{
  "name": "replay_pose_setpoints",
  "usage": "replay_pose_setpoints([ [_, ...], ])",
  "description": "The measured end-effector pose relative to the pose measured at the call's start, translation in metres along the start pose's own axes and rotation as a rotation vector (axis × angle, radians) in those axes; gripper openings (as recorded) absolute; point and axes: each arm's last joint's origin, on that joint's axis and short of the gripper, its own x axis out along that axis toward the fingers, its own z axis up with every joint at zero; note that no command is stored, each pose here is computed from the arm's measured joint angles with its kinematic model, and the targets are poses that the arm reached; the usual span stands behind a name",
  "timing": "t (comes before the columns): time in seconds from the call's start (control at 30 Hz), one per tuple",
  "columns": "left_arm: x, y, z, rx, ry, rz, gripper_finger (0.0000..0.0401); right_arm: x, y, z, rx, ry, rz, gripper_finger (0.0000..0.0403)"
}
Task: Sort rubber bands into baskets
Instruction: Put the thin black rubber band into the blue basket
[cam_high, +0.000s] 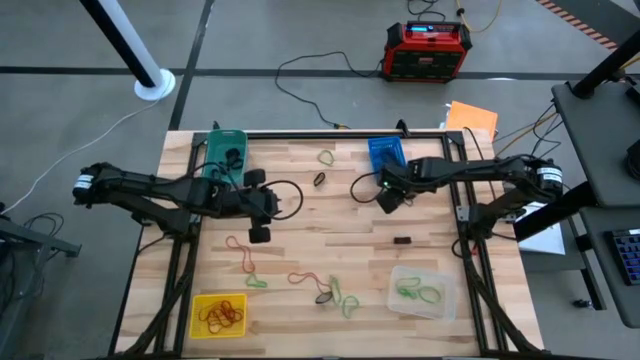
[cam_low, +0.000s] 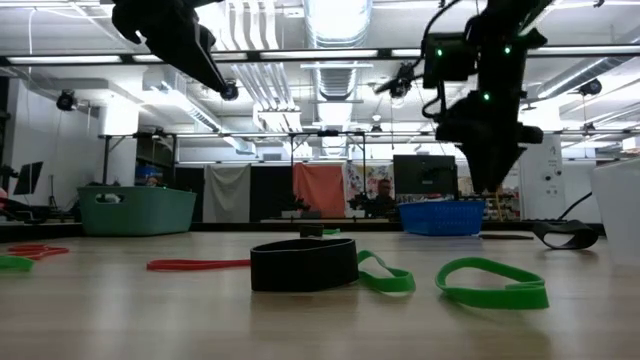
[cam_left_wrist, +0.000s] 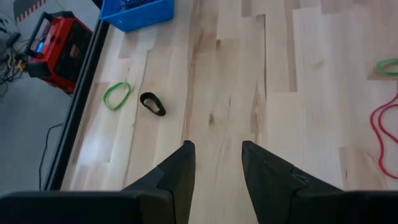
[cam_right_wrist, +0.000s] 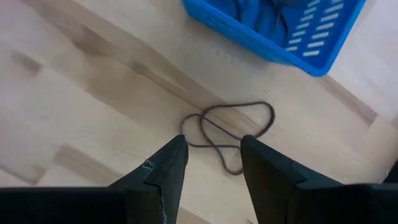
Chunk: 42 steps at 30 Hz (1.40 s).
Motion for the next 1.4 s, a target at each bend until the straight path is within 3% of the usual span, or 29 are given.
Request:
replay_pose_setpoints([
  [0.33,0.000,0.000,0.004,-0.003,-0.038,0.002,0.0117,0.027,-0.006,-0.007,0.050,-0.034,0.034,0.0146],
  [1.17,0.000,0.000,0.005,-0.010,-0.053,0.002,0.0116,0.062,-0.013,-0.031,0.042,-0.063,0.082,0.0146],
  [1.4,0.000,0.000,0.006,-0.010,-0.054,0.002,0.0116,0.069,-0.016,-0.037,-0.012,-0.065,0.079,0.0111],
])
